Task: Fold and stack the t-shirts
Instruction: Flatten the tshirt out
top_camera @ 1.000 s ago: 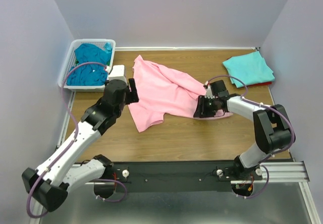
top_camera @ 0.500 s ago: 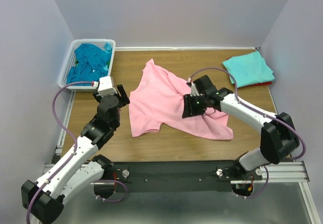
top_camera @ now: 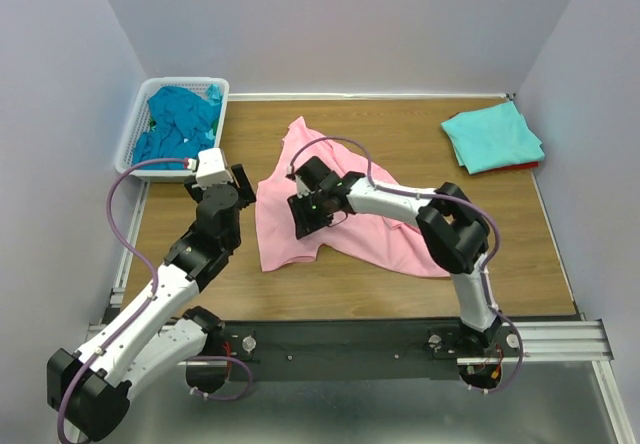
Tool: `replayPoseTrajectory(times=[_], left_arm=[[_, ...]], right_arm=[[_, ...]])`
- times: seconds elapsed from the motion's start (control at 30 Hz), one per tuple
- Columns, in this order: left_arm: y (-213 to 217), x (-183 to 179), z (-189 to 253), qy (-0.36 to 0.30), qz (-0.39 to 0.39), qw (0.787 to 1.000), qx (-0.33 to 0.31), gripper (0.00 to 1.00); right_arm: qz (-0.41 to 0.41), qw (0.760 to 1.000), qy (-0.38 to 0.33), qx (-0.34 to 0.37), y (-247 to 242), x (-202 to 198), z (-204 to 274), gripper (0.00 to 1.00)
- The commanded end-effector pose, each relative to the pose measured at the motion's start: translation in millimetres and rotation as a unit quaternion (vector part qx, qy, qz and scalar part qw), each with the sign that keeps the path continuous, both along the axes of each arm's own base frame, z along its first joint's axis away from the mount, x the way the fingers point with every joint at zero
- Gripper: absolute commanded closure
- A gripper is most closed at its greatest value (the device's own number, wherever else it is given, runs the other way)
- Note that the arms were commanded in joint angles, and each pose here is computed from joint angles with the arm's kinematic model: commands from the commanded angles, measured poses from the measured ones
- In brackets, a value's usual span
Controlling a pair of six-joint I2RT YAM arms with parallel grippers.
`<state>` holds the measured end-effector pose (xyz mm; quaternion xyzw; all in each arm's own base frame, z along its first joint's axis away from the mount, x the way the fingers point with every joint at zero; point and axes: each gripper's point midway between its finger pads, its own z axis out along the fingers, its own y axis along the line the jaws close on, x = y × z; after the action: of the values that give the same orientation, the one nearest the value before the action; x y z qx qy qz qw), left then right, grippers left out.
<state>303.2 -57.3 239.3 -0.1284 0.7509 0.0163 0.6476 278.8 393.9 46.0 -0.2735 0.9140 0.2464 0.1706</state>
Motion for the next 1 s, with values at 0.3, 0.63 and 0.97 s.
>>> replayPoseTrajectory(times=[0.3, 0.63, 0.97], left_arm=[[6, 5, 13, -0.016, 0.018, 1.0, -0.006, 0.26], [-4, 6, 3, -0.003, -0.005, 1.0, -0.025, 0.26], [-76, 19, -84, 0.162, -0.156, 0.974, -0.016, 0.22]], right_arm=[[0.196, 0.974, 0.109, -0.039, 33, -122, -43, 0.52], [0.11, 0.985, -0.109, -0.08, 2, -64, 48, 0.52], [0.015, 0.948, -0.214, -0.233, -134, -26, 49, 0.58]])
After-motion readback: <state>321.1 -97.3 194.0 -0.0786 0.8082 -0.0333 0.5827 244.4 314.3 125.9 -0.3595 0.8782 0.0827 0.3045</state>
